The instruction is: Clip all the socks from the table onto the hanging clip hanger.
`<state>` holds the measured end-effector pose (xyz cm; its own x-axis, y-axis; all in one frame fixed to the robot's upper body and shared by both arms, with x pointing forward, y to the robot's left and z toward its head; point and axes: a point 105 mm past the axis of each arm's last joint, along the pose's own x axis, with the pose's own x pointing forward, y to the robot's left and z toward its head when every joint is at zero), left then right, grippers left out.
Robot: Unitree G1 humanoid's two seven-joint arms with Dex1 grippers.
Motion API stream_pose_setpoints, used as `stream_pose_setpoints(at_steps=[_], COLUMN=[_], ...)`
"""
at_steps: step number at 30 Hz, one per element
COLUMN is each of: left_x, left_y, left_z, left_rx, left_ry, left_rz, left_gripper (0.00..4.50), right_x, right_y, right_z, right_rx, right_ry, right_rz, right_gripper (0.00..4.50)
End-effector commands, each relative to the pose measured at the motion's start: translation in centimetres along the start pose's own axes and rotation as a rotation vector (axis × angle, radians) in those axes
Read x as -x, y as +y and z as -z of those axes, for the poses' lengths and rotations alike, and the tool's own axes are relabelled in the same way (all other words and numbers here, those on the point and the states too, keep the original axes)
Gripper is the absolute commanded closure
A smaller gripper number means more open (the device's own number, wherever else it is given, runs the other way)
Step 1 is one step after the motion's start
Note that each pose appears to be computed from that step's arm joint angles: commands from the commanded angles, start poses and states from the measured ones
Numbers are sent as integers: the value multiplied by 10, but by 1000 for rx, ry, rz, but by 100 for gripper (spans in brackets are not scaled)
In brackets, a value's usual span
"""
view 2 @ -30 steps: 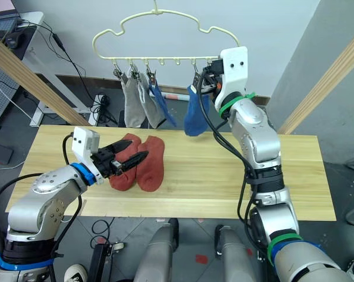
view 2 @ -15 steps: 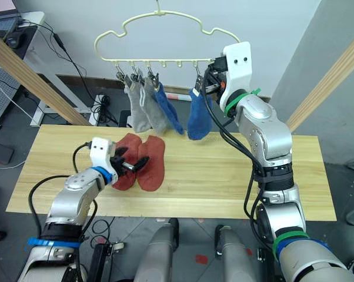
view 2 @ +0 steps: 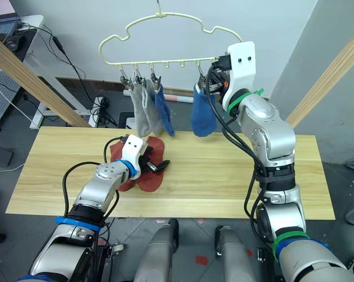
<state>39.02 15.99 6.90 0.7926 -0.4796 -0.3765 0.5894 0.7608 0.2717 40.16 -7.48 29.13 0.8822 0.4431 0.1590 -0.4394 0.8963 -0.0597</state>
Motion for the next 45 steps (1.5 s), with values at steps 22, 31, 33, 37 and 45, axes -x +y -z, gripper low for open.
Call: stream_pose_setpoints(at_steps=[22, 31, 33, 37, 45], left_x=[17, 17, 17, 17, 20], left_y=[-77, -89, -89, -85, -77], left_z=[-143, -174, -176, -180, -190], left_rx=[242, 177, 119, 70, -6], left_ry=[-726, -847, -861, -892, -945], left_rz=[204, 160, 129, 72, -6], left_gripper=[447, 447, 447, 447, 447], right_x=[10, 17, 18, 20, 23], right_y=[-20, -17, -17, -15, -18], right_z=[-2, 0, 1, 2, 5], right_rx=[-251, -455, -493, -535, -550], right_ry=[106, 196, 214, 239, 264], right_rz=[76, 103, 111, 125, 159], right_gripper=[450, 450, 450, 450, 450])
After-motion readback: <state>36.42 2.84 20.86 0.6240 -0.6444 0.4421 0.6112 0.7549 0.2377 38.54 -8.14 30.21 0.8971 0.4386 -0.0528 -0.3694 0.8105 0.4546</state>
